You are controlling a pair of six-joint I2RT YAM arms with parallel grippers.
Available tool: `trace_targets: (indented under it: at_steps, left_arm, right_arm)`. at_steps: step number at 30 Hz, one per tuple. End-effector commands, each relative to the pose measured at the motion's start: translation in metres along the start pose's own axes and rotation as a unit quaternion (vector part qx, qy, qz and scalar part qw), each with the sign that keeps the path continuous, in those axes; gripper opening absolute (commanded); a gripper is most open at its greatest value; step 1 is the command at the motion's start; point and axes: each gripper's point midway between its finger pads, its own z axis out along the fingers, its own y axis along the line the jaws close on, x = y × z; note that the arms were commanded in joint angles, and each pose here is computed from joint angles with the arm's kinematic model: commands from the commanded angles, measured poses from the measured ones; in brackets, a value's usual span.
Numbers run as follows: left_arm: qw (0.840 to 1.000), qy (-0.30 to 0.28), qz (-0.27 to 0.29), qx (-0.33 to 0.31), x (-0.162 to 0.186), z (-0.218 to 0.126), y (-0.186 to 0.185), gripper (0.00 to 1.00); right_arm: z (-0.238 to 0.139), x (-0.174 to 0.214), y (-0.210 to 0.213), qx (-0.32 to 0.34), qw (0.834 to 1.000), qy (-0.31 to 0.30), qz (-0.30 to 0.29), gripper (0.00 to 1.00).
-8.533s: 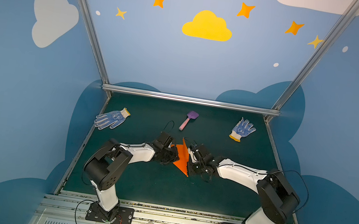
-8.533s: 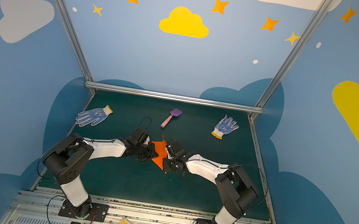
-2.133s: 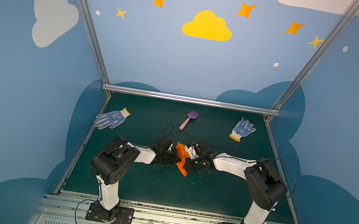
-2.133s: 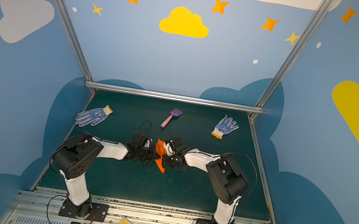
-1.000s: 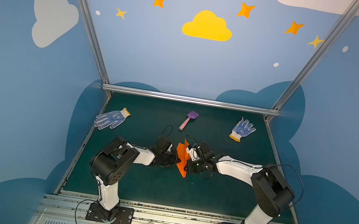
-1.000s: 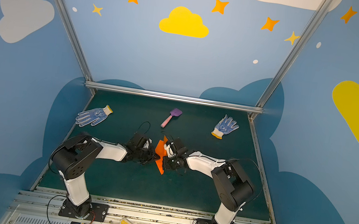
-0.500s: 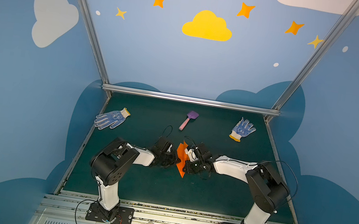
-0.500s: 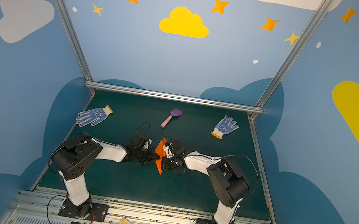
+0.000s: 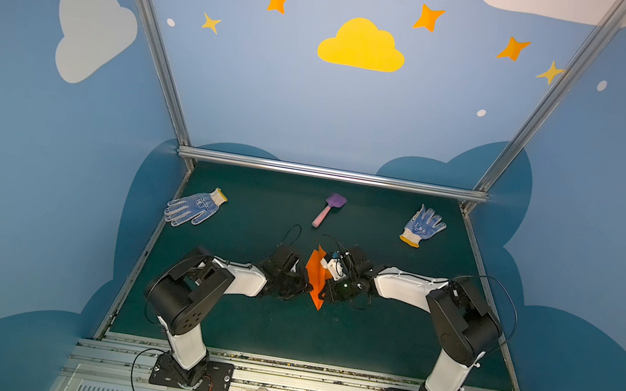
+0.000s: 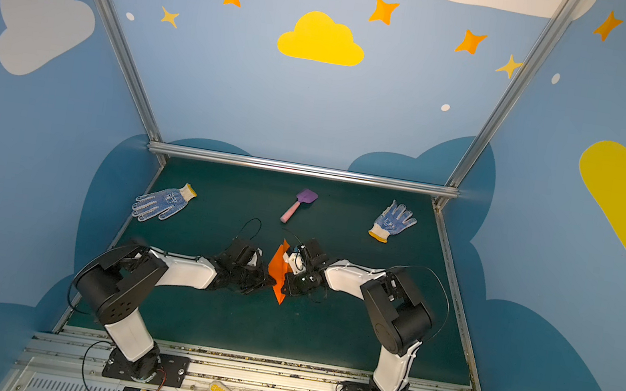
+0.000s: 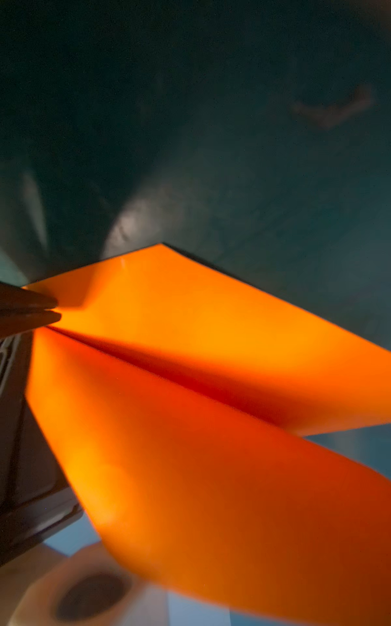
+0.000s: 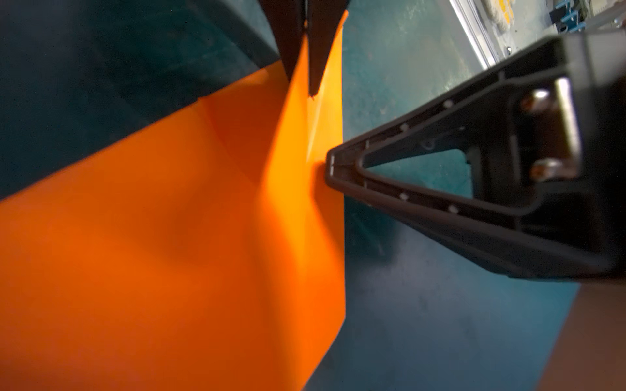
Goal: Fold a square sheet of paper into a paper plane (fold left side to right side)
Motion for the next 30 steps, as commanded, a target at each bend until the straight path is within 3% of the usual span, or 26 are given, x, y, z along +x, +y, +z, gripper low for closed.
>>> trace_targets:
  at_steps: [1,13,30]
  left_arm:
    - [0.999,-0.007,0.038,-0.002,-0.004,-0.008,-0.009,0.04]
    - [0.995,0.032,0.071,0.057,-0.001,0.011,-0.038,0.04]
    - [0.992,0.023,0.076,0.101,0.002,0.005,-0.057,0.07]
  right_arm:
    - [0.005,0.014,-0.012,0.014,0.999,0.034,-0.001,0.00]
    - [0.010,0.019,-0.015,0.013,0.999,0.041,0.010,0.00]
    - [0.012,0.018,-0.014,0.014,0.999,0.045,0.006,0.00]
